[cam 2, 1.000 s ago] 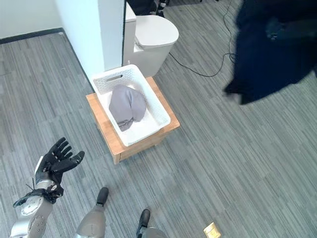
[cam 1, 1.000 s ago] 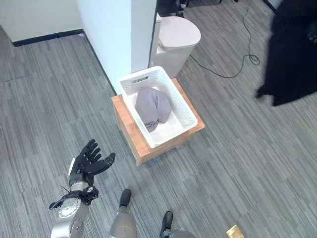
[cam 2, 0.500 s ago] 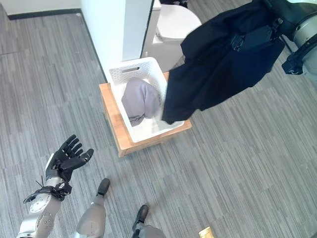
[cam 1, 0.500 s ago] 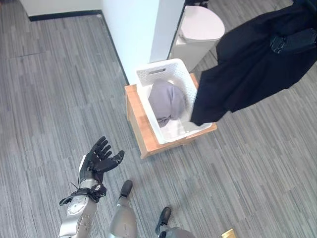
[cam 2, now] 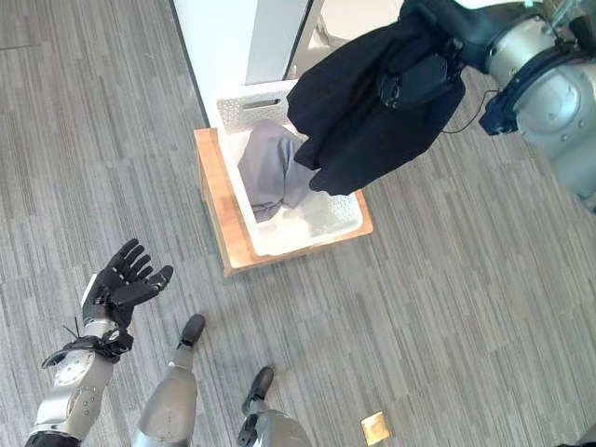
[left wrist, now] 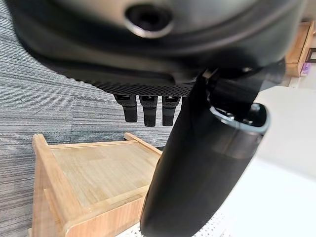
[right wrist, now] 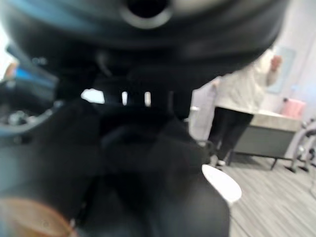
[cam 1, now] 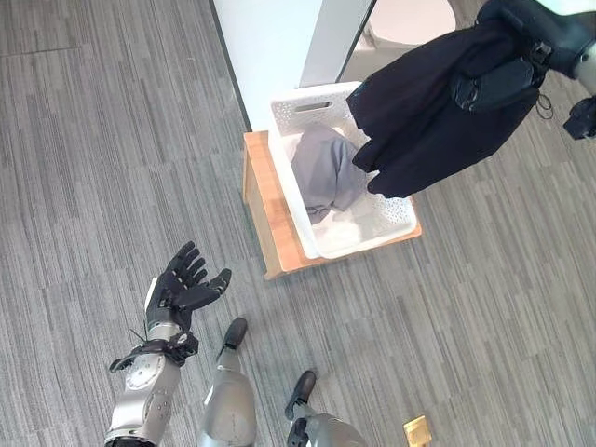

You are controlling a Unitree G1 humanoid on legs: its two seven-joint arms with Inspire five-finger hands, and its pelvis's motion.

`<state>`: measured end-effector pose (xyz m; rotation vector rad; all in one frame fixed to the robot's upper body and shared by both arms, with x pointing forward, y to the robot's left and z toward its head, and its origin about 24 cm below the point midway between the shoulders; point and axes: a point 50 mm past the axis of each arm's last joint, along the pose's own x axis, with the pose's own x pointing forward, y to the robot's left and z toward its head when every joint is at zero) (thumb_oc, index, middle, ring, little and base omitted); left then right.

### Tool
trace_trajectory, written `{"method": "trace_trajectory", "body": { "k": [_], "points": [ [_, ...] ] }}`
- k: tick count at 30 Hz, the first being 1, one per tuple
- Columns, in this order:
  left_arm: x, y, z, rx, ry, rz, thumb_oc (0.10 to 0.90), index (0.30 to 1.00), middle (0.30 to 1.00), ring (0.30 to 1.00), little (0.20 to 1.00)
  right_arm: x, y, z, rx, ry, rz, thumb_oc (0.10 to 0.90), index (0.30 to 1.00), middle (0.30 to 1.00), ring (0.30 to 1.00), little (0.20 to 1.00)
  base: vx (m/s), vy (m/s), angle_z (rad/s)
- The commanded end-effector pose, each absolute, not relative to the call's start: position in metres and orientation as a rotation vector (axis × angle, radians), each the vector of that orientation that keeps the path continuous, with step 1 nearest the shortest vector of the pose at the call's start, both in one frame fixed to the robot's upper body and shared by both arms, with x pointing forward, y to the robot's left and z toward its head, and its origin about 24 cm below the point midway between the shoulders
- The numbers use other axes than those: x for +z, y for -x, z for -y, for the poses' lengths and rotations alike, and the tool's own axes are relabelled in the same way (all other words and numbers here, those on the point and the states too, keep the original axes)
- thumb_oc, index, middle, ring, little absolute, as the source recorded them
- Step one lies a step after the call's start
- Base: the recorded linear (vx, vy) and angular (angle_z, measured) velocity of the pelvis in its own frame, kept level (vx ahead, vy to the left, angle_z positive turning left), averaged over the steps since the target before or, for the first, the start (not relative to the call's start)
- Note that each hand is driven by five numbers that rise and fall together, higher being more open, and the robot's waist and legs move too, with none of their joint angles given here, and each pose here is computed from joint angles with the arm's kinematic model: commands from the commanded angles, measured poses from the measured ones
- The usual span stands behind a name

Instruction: Pick up bed clothes into laundry basket.

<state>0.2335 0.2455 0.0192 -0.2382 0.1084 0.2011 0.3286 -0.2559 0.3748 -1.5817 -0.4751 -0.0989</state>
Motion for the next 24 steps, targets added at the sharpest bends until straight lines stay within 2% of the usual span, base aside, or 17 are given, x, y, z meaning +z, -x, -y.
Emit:
{"method": "trace_trajectory", "body": {
  "k": [1,10,16,24],
  "points": [
    [0.062,-0.233,-0.254,0.175,0.184,0.115,0.800,0.900,0.900,0.900,0.900,0.459,-0.287,0.268,-0.418,1.506,0.687,0.400,0.300,0.300,0.300,0.300,0.00,0.000,0.00],
    [0.064,-0.236,-0.255,0.187,0.187,0.125,0.800,0.900,0.900,0.900,0.900,0.451,-0.299,0.239,-0.305,1.553,0.710,0.400,0.300,0.300,0.300,0.300,0.01,-0.005,-0.01],
    [0.064,-0.231,-0.268,0.230,0.156,0.123,0.800,0.900,0.900,0.900,0.900,0.506,-0.259,0.237,-0.453,1.536,0.855,0.400,0.300,0.300,0.300,0.300,0.02,-0.011,0.03],
    [0.066,-0.230,-0.270,0.227,0.137,0.128,0.800,0.900,0.900,0.900,0.900,0.524,-0.238,0.241,-0.510,1.484,0.924,0.400,0.300,0.300,0.300,0.300,0.00,-0.001,0.00]
  ]
}}
